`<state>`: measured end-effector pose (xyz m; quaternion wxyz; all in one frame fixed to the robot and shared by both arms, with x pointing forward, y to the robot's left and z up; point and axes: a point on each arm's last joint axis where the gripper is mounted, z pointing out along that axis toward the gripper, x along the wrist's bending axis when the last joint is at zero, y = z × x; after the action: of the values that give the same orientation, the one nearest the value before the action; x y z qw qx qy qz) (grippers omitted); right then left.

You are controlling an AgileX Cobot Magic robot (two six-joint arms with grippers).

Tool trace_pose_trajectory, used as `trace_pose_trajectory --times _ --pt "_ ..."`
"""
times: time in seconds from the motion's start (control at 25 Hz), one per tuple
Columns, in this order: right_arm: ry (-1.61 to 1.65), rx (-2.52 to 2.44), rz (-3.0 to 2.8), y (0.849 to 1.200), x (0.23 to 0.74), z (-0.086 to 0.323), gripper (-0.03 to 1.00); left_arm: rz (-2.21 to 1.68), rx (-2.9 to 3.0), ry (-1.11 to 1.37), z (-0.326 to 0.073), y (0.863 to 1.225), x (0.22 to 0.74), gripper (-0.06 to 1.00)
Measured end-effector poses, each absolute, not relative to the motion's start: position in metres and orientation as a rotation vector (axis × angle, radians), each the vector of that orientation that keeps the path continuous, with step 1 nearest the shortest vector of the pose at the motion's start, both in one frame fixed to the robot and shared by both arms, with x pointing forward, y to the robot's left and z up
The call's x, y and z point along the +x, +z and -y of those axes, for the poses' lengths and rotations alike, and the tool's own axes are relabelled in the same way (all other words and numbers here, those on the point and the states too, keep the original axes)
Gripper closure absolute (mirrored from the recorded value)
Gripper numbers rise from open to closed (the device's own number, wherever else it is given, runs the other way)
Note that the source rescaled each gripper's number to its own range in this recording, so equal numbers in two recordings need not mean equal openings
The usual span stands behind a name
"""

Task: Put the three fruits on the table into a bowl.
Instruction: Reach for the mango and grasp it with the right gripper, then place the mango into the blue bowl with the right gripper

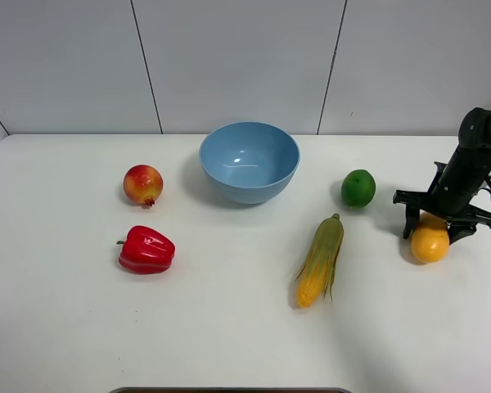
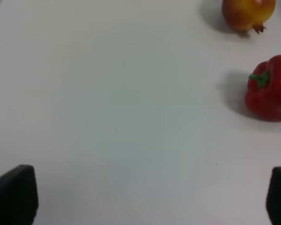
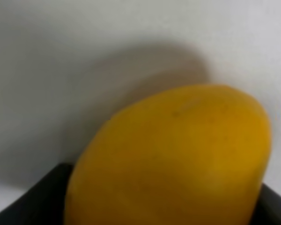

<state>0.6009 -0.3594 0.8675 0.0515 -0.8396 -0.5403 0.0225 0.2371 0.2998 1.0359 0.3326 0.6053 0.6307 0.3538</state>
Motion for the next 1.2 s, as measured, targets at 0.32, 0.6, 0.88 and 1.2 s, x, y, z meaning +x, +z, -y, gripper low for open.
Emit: trace_pose_trajectory --times 0.32,0.6,0.88,1.2 --pt "0.072 -2.553 1.643 0.8675 0.6006 0.3593 0.96 -1.647 1.581 0.924 -0.2998 1.0359 0.2371 -0.06" --pt "0.072 -2.553 1.643 0.8675 0.6006 0.3593 0.96 -1.647 1.581 0.924 -0.2998 1.0359 0.2371 -0.06" --pt "0.072 -2.553 1.643 0.8675 0.6006 0.3593 0.96 -1.647 1.581 0.924 -0.2998 1.0359 0.2371 -0.06" --pt "0.072 -2.553 1.643 0.8679 0.6006 0.3593 0.96 -1.647 1.581 0.924 -0.2998 1.0359 0.2371 -0.06"
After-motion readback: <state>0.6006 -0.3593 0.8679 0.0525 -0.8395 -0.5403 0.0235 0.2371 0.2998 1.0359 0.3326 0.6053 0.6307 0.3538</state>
